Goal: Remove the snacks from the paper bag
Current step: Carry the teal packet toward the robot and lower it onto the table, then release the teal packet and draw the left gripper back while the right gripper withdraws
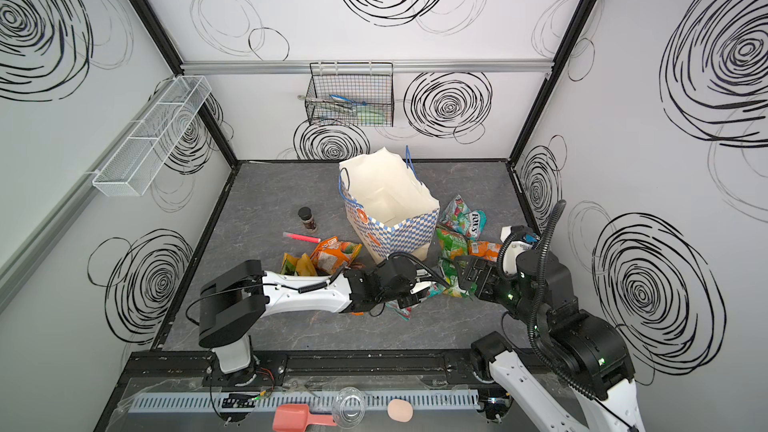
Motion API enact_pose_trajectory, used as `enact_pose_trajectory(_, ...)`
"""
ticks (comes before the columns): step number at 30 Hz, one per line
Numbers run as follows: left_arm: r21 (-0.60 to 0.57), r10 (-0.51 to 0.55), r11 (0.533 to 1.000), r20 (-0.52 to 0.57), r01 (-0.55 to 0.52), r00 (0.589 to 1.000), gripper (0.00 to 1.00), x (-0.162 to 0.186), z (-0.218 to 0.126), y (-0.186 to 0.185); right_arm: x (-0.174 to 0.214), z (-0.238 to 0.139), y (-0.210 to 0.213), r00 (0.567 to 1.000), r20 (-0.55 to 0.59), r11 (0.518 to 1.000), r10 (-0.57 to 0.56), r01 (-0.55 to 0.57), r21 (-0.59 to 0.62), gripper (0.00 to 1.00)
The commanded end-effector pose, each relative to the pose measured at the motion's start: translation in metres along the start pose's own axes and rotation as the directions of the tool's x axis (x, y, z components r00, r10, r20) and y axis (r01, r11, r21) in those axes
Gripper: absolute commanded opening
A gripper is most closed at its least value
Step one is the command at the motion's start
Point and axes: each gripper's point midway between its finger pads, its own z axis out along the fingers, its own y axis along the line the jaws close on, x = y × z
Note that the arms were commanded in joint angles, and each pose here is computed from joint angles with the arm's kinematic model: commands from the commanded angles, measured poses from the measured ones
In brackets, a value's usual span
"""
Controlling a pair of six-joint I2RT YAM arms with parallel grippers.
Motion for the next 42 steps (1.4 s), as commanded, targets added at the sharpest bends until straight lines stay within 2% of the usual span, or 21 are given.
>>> enact_pose_trajectory(1,-0.052,-0.049,0.997,0.201,0.060,0.978,0.51,-0.076,-0.048,0.022,-0.006,-0.001,0.001,1.000,0.014,1.000,-0.003,0.003,0.010,0.97)
enact_pose_trajectory(4,-0.081,-0.097,0.989,0.301,0.127,0.949,0.59,-0.107,-0.093,0.034,-0.011,0.003,0.000,1.000,0.031,1.000,-0.001,0.000,0.023,0.97)
enact_pose_trajectory(7,-0.103,-0.154,0.972,0.388,0.209,0.909,0.68,-0.122,-0.143,0.045,-0.017,0.011,-0.002,0.997,0.071,0.999,0.002,-0.005,0.039,0.97)
enact_pose_trajectory(12,-0.151,-0.268,0.916,0.456,0.371,0.849,0.79,-0.110,-0.212,0.071,-0.032,0.032,-0.004,0.988,0.156,0.999,-0.008,0.000,0.051,0.97)
enact_pose_trajectory(15,-0.229,-0.315,0.854,0.488,0.468,0.814,0.91,-0.087,-0.249,0.098,-0.037,0.054,-0.010,0.980,0.193,0.996,-0.044,0.027,0.087,0.97)
enact_pose_trajectory(18,-0.318,-0.377,0.748,0.519,0.582,0.767,0.99,-0.047,-0.281,0.132,-0.045,0.076,-0.024,0.964,0.254,0.986,-0.073,0.032,0.163,0.97)
enact_pose_trajectory(23,-0.453,-0.462,0.529,0.556,0.717,0.691,0.96,0.044,-0.326,0.181,-0.059,0.101,-0.064,0.933,0.353,0.961,-0.070,-0.032,0.274,0.97)
enact_pose_trajectory(25,-0.518,-0.474,0.429,0.568,0.740,0.673,0.96,0.081,-0.341,0.195,-0.061,0.110,-0.083,0.927,0.369,0.952,-0.063,-0.055,0.302,0.97)
enact_pose_trajectory(29,-0.628,-0.489,0.185,0.609,0.756,0.625,0.96,0.152,-0.374,0.218,-0.063,0.132,-0.130,0.922,0.385,0.925,-0.035,-0.116,0.361,0.97)
enact_pose_trajectory(32,-0.687,-0.490,0.061,0.612,0.724,0.621,0.96,0.195,-0.386,0.228,-0.068,0.146,-0.161,0.910,0.415,0.907,-0.020,-0.158,0.390,0.97)
enact_pose_trajectory(34,-0.716,-0.494,0.009,0.603,0.698,0.626,0.96,0.221,-0.388,0.232,-0.071,0.151,-0.183,0.895,0.444,0.875,-0.045,-0.179,0.449,0.97)
enact_pose_trajectory(37,-0.732,-0.469,-0.061,0.621,0.679,0.628,0.96,0.258,-0.388,0.239,-0.065,0.165,-0.209,0.884,0.448,0.833,-0.131,-0.147,0.533,0.97)
enact_pose_trajectory(40,-0.732,-0.434,-0.005,0.615,0.681,0.658,0.96,0.283,-0.374,0.243,-0.059,0.188,-0.215,0.894,0.411,0.845,-0.179,-0.074,0.529,0.97)
enact_pose_trajectory(42,-0.739,-0.435,-0.004,0.608,0.674,0.664,0.96,0.297,-0.366,0.243,-0.054,0.205,-0.214,0.916,0.366,0.863,-0.165,-0.045,0.503,0.97)
